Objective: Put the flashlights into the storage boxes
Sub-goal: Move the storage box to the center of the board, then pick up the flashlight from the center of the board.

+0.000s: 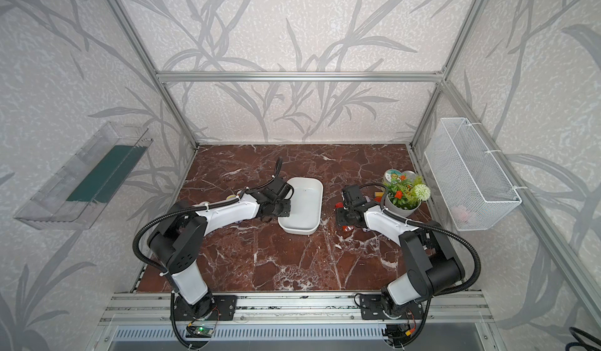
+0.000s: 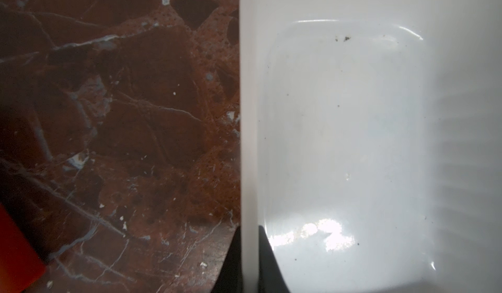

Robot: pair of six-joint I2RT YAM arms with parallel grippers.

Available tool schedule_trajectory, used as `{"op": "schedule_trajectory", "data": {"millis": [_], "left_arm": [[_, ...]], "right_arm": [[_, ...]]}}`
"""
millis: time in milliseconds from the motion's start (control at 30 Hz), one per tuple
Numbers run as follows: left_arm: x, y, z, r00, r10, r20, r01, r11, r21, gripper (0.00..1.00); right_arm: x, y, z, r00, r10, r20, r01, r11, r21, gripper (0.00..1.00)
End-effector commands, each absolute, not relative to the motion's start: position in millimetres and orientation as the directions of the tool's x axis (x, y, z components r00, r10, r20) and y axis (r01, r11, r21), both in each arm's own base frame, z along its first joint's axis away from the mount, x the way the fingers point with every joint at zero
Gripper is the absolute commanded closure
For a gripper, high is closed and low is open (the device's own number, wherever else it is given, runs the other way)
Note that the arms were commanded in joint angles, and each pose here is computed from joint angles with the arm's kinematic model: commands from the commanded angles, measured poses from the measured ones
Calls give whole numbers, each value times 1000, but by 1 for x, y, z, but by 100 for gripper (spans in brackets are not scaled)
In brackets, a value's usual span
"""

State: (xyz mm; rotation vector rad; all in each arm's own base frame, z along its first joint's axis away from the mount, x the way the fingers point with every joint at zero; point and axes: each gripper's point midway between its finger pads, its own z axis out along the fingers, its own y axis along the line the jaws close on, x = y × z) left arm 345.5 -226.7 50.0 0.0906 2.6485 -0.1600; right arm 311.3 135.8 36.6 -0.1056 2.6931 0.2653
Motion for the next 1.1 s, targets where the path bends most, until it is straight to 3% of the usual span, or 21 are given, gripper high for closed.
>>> {"op": "schedule_trajectory", "data": {"millis": [0, 133, 267, 367, 433, 467, 1067], "left_arm": [[341, -223, 57, -870, -7, -493, 49, 994, -101, 87], [338, -226, 54, -872, -14, -489, 46, 993, -110, 85], [338, -227, 56, -869, -10, -496, 48, 993, -105, 68], [339, -229, 64, -859, -10, -512, 53, 993, -107, 45], [339, -228, 70, -850, -7, -527, 58, 993, -107, 9], [340, -227, 73, -845, -7, -535, 57, 993, -104, 1], [340, -197, 142, -684, -22, -730, 66, 994, -92, 1]], "right_arm": [[314, 140, 39, -909, -40, -415, -120, 979, 167, 40], [315, 140, 36, -914, -52, -402, -123, 980, 154, 43], [316, 140, 32, -920, -56, -387, -121, 982, 145, 51], [316, 140, 31, -923, -59, -381, -120, 983, 139, 54], [316, 139, 30, -925, -61, -374, -119, 984, 134, 54], [317, 139, 30, -926, -61, -374, -118, 984, 132, 54], [321, 140, 39, -934, -72, -351, -117, 988, 106, 62]]}}
